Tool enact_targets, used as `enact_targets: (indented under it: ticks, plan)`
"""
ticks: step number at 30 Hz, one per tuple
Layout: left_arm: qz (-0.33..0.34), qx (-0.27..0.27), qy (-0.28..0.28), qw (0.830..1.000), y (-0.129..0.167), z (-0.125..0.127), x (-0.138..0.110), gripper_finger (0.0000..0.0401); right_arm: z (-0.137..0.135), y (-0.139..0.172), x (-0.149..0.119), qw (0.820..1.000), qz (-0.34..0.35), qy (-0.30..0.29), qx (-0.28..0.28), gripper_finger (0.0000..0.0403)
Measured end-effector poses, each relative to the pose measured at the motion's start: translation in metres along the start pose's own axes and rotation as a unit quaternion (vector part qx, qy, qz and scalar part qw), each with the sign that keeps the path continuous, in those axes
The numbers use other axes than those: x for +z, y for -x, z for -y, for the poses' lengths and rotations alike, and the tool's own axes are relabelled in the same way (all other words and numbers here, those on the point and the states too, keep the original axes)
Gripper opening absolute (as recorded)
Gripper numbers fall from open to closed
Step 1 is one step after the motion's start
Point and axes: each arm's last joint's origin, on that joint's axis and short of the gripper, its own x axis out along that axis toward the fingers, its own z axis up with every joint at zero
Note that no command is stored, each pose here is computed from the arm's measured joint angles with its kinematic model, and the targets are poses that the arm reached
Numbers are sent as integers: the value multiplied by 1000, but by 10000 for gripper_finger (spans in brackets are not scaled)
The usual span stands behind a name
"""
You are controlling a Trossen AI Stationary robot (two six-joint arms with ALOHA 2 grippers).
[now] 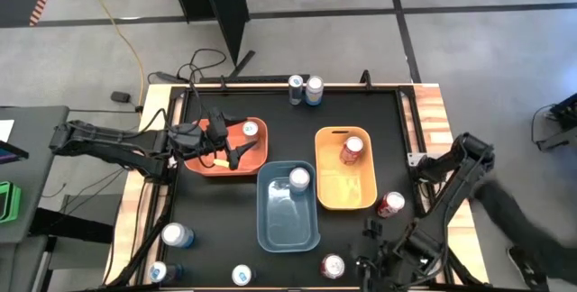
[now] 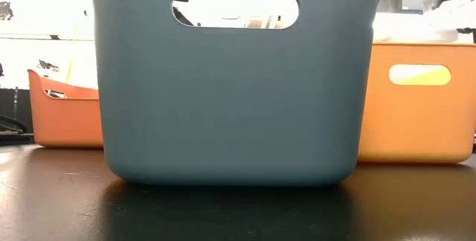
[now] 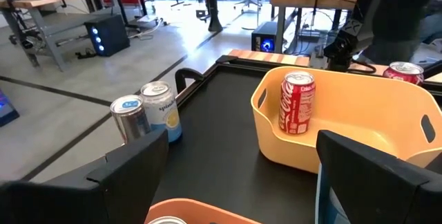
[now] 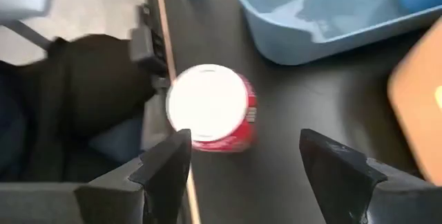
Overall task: Sort soda cans
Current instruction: Adjust the bottom left red-white soda can on the table
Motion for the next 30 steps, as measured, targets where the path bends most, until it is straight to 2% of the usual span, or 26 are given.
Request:
enact_targets:
  ticks: [7,12,21,30]
  plan:
    - [0,0,3,1000,0,0,0,366,-12,-20,9,998,35,-33,37,287]
    - [-1,0,5,1000,0,0,0,366,-12,-42,10,999,30,-36,19,287]
    - [-2,0,5,1000,0,0,0,366,-12,-44,8,999,19,-34,21,287]
    - [-2,0,3,1000,0,0,0,366,-10,-53,1,1000,0,-22,-3,287]
